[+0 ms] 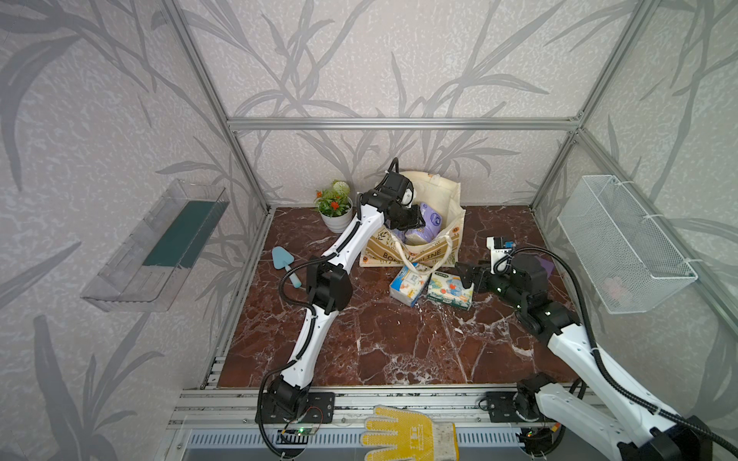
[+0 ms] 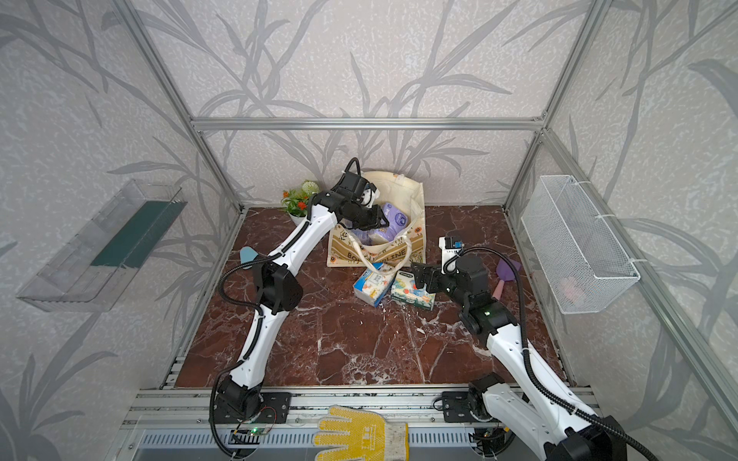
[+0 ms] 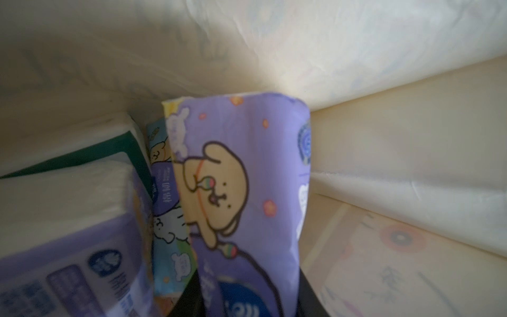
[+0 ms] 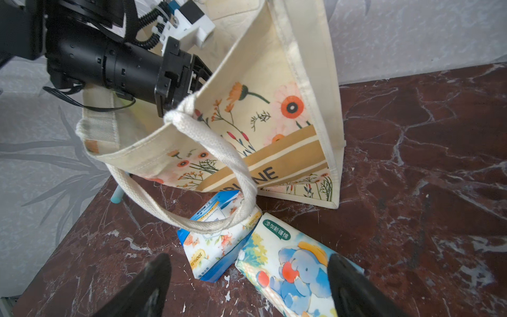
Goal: Put tissues into the canvas bag
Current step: Place the pack of facial tissues in the canvas bag.
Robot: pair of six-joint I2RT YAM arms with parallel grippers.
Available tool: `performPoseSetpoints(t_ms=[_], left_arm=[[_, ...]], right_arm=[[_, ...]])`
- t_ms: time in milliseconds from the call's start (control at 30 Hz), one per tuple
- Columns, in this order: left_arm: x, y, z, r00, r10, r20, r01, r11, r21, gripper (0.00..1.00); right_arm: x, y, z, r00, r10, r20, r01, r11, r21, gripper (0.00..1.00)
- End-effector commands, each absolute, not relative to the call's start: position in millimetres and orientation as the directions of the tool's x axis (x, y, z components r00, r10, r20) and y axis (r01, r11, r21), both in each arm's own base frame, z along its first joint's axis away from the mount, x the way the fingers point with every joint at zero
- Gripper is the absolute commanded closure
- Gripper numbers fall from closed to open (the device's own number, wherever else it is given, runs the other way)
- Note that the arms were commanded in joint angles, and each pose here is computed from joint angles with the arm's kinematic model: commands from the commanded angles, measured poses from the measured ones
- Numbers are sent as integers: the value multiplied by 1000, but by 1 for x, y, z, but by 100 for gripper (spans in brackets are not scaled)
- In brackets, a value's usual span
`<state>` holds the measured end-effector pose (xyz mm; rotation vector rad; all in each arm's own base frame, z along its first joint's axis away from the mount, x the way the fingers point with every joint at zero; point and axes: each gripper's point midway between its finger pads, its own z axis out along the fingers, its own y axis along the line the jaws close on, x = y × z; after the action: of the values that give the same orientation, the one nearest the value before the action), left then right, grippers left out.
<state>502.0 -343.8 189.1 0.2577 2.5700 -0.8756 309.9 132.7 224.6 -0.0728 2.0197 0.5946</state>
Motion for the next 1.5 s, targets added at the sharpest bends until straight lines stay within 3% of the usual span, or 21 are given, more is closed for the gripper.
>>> performPoseSetpoints(t_ms=[0,400,667,767,1100,1467], left_arm=[[499,-329,153,-929,63,-364,250,833,-493,59],[507,-321,214,-872,29,-488,302,818,-490,28],[500,-324,265,-805,39,-591,386,791,-474,15],[494,-327,285,-769,57,-636,431,782,-451,1],[470,-335,346,-651,83,-755,540,749,-384,1],[429,-338,369,-579,104,-809,590,738,-328,1]], right_arm=[[309,120,211,-537,223,-814,-230,889,395,11],[311,97,155,-645,235,-728,-83,925,372,10],[318,98,119,-726,218,-653,-39,934,355,10],[321,97,112,-725,220,-652,-31,936,350,8],[339,97,97,-730,206,-652,-77,923,377,5],[358,93,92,-722,246,-647,-121,875,468,4]])
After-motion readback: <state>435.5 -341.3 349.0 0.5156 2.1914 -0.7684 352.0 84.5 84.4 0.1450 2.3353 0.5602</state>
